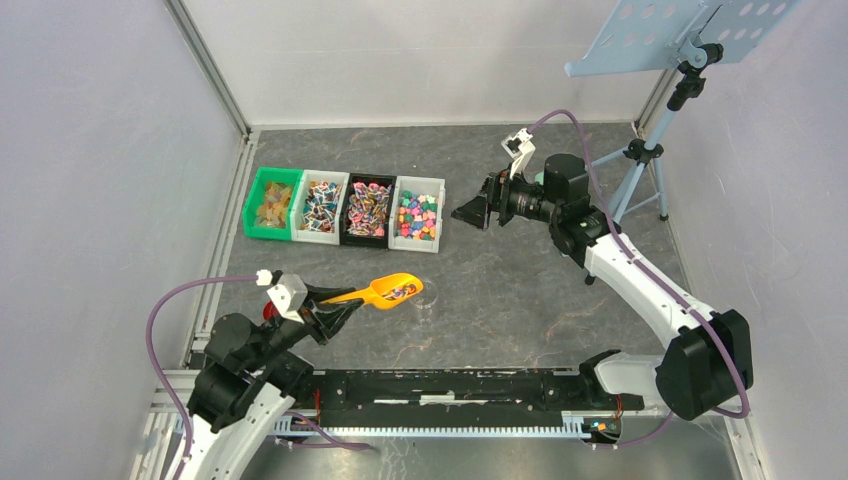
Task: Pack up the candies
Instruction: Place the fake candies in the packing bottle.
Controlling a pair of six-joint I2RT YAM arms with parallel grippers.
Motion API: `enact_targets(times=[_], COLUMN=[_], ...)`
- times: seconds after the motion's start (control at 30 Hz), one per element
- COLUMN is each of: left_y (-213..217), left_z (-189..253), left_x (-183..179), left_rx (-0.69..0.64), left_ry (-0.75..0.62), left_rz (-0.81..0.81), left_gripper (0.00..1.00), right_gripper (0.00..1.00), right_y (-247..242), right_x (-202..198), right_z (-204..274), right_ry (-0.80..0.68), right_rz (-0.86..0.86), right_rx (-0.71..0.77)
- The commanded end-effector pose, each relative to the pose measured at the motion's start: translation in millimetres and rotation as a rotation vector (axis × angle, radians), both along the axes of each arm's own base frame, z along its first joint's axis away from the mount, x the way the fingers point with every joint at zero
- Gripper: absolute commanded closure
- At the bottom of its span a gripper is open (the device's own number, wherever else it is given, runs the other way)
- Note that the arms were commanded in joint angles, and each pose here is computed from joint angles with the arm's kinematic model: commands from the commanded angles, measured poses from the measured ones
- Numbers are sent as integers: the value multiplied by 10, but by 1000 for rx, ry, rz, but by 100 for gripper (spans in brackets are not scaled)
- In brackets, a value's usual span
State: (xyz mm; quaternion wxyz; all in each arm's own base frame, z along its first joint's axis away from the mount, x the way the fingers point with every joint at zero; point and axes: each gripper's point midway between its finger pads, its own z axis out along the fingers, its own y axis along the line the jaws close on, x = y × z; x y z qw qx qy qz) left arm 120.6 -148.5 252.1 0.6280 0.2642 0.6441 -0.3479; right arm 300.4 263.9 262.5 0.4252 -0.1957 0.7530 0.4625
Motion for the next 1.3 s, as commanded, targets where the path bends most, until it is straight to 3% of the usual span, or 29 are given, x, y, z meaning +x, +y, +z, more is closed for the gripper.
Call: enact_targets(times=[0.0, 0.67, 1.27], left_y=[27, -34, -119], left_z=[305, 185, 226], left_x=[-95, 10, 44], left_rx=[-35, 57, 78], left_ry=[-96, 45, 90], left_rz=[-16, -23, -60], left_gripper=[98, 98, 98], right_gripper=[15, 13, 12], right_y=[-27, -39, -80], right_x=[22, 56, 68], right_z=[35, 15, -62], right_ry=[-41, -48, -41], right_rz=[-14, -25, -28], right_rx=[-9, -17, -27])
